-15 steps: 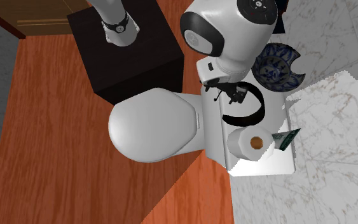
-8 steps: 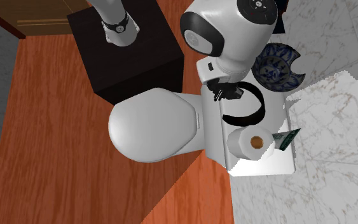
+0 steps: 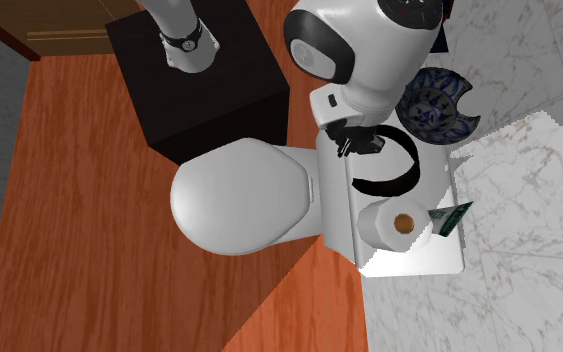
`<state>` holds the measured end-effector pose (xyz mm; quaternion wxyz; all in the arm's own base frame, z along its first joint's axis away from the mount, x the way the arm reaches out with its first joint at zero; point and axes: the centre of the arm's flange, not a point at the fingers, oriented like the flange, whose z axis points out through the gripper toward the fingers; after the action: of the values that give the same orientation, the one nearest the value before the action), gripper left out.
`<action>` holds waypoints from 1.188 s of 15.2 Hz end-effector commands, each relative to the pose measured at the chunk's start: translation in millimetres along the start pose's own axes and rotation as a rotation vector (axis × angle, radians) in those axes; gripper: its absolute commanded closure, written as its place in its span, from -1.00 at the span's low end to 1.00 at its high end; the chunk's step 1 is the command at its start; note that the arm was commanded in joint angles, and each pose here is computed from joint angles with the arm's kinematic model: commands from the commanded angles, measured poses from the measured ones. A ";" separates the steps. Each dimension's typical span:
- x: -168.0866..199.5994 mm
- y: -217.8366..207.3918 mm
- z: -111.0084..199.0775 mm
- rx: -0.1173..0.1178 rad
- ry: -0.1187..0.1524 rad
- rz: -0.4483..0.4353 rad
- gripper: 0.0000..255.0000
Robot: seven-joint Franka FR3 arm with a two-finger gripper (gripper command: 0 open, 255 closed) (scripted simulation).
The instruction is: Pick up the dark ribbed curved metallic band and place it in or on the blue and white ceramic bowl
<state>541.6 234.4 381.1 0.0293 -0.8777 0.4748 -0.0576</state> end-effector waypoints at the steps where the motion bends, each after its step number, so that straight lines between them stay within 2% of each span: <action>1: 2.1 -1.9 -10.5 0.000 0.000 0.000 1.00; 18: 8.7 -11.4 -99.4 0.000 0.000 0.000 1.00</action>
<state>543.1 234.3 476.5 0.0295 -0.8778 0.4747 -0.0577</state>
